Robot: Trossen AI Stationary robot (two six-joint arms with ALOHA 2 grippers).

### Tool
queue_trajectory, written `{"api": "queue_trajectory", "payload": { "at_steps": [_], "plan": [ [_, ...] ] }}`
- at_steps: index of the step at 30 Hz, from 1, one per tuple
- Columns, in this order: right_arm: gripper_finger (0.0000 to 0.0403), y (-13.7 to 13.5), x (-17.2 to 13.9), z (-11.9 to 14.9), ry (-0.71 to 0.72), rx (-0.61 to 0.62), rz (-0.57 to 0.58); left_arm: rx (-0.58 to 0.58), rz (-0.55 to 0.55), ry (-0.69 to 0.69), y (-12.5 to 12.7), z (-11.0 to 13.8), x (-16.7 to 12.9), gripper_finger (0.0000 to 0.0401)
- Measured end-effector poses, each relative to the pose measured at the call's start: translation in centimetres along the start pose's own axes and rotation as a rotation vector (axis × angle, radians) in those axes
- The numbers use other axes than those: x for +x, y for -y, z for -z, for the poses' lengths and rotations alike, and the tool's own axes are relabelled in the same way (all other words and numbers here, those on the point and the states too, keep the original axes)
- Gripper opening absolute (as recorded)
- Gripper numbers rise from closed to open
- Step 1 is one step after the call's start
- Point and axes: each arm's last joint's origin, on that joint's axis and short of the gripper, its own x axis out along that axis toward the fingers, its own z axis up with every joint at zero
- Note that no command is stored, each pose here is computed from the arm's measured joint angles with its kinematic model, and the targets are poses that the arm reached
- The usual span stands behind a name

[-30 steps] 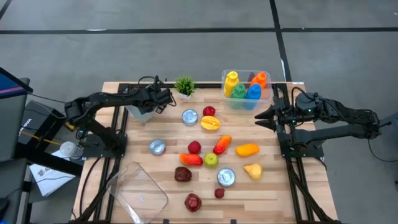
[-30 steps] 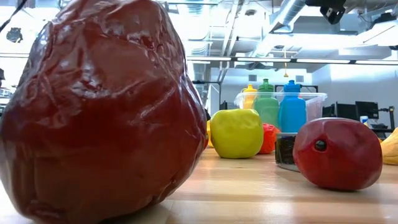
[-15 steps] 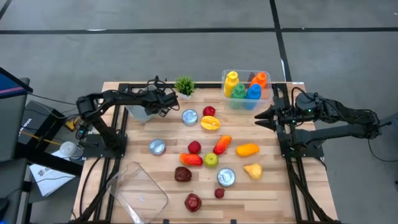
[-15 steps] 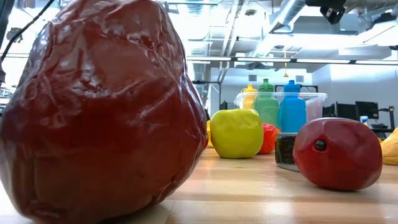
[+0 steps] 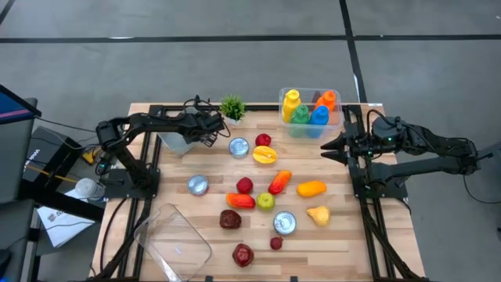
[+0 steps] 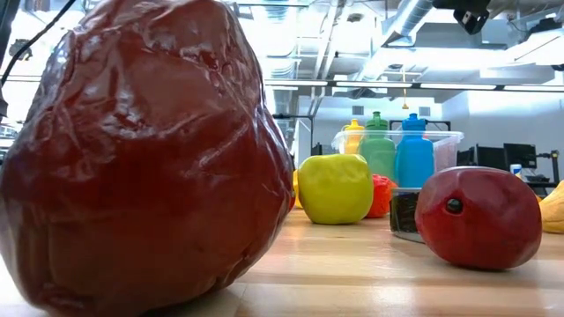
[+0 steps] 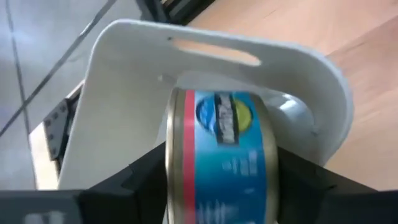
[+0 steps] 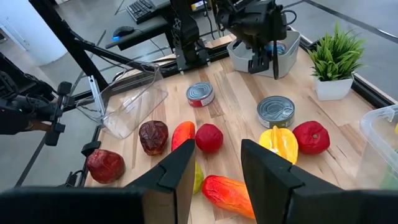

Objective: Pick & Place Food Item
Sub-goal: Put the blue and pink tuna can into the gray bin

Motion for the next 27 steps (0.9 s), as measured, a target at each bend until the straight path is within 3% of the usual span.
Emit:
{"api": "queue_trajectory", "payload": {
  "at_steps": [5, 10, 18, 27],
  "plan": [
    [0.0122, 0.0, 0.0, 0.0, 0.0, 0.0, 0.0, 0.0, 0.068, -0.001, 0.1, -0.3, -0.3, 0.026],
    [0.0122, 0.0, 0.0, 0.0, 0.0, -0.006, 0.0, -0.064, 0.154, 0.055, -1.4, -0.6, -2.4, 0.0284],
    [0.0122, 0.0, 0.0, 0.0, 0.001, -0.009, 0.0, -0.209, 0.23, 0.174, -4.9, -0.6, -5.8, 0.028],
    [0.0122, 0.0, 0.0, 0.0, 0.0, -0.009, -0.001, 0.002, 0.438, 0.071, -4.6, 0.9, -4.3, 0.0248]
  ]
}}
